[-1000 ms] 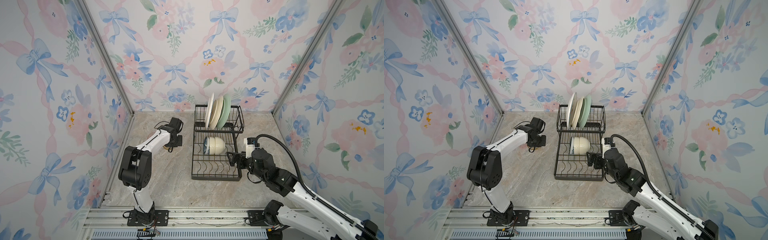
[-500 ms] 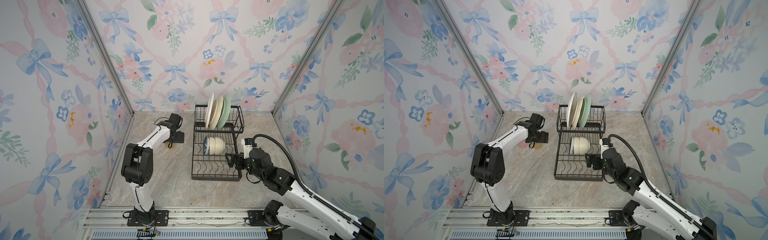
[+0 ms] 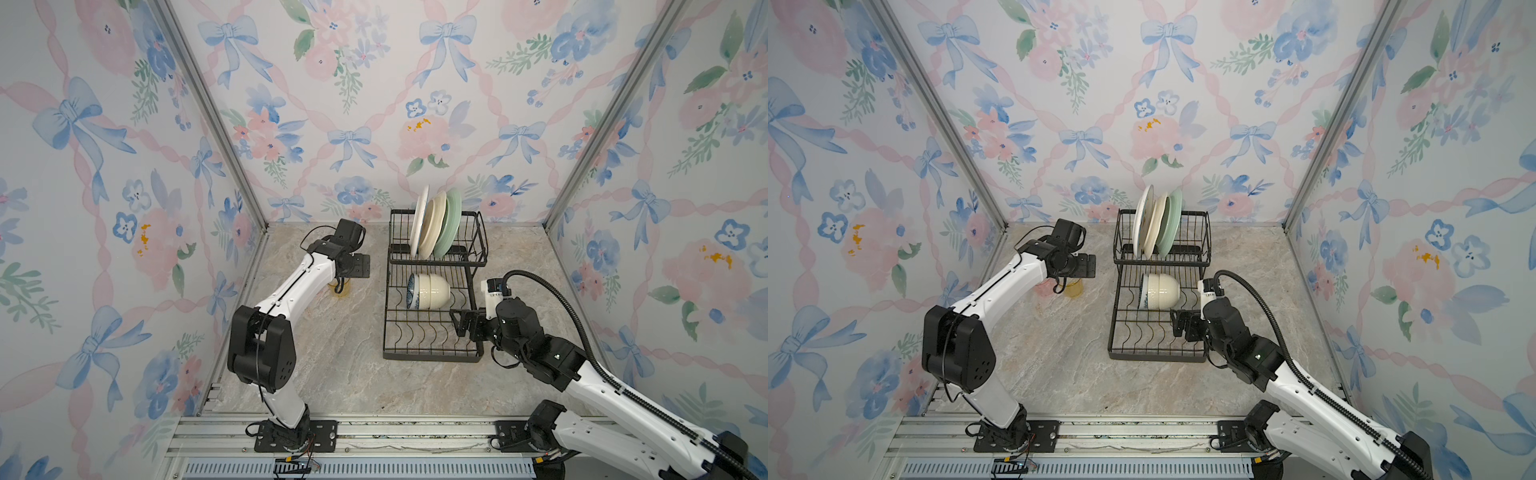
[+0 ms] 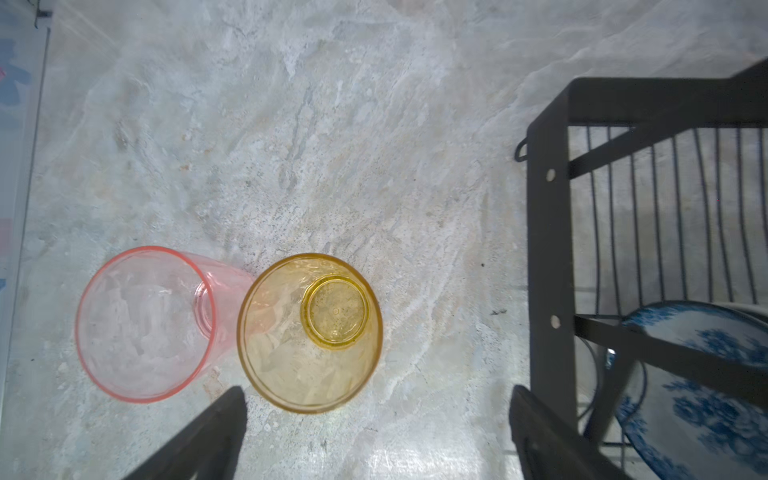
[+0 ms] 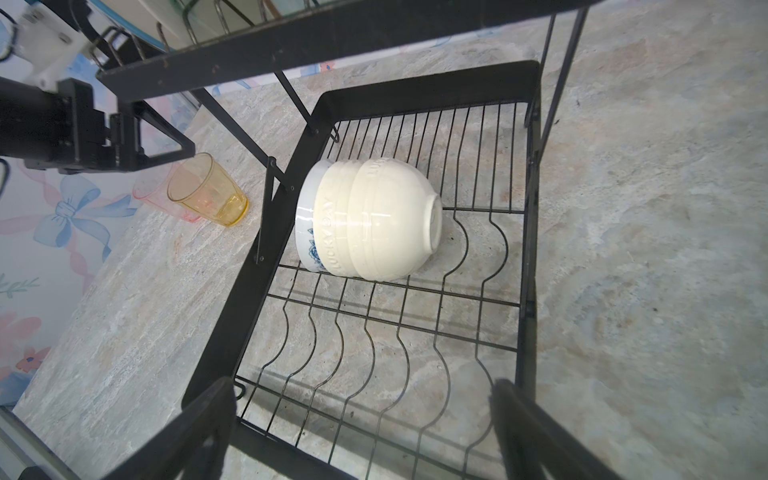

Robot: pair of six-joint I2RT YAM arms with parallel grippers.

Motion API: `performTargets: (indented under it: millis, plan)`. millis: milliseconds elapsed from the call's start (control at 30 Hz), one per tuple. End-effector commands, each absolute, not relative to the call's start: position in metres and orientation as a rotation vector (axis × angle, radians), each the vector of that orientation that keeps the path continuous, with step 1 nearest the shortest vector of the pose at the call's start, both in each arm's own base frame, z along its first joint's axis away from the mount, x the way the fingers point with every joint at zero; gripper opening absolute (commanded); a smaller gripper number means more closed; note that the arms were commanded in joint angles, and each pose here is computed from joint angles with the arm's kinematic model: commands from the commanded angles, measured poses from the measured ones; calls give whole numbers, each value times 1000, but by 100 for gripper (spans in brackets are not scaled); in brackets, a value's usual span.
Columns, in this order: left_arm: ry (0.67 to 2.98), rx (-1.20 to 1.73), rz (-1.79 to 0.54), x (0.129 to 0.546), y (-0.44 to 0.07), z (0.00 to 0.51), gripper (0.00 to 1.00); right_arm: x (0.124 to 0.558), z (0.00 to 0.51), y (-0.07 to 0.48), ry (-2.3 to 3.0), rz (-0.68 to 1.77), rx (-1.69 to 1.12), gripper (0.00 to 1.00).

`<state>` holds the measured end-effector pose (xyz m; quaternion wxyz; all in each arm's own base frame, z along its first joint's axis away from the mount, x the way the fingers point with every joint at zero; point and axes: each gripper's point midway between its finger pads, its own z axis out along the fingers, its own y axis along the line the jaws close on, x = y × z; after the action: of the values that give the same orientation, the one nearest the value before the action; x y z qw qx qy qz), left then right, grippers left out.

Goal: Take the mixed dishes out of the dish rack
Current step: 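Lower the yellow glass upright beside the pink glass with the left gripper and release, then withdraw the left gripper while the right gripper reaches toward the white bowls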

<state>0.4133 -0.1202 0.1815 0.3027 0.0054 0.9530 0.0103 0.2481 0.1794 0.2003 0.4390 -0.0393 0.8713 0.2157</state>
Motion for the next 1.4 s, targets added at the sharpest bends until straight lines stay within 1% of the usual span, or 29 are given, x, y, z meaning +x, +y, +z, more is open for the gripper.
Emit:
performTargets:
  millis: [0, 233, 367, 500, 633, 933, 967, 1133, 1367]
  plan:
    - [2496, 25, 36, 384, -131, 195, 98, 245, 194, 181, 2145, 562, -107, 97]
    - [2428, 35, -130, 333, -143, 209, 98, 237, 182, 181, 2106, 602, -108, 97]
    - [2308, 45, -296, 311, -154, 221, 98, 238, 172, 182, 2078, 618, -98, 97]
    - [2190, 79, -528, 287, -169, 231, 98, 241, 171, 187, 2078, 611, -129, 97]
    - [2112, 73, -617, 271, -167, 245, 98, 246, 177, 194, 2083, 587, -181, 97]
    - [2057, 62, -705, 258, -168, 250, 98, 256, 174, 207, 2068, 603, -195, 97]
    - [2078, 59, -696, 256, -167, 238, 98, 256, 174, 209, 2064, 615, -199, 97]
    - [2034, 27, -716, 262, -168, 230, 98, 260, 165, 210, 2060, 622, -157, 97]
    - [1971, 23, -731, 272, -172, 240, 98, 270, 148, 219, 2108, 581, -154, 97]
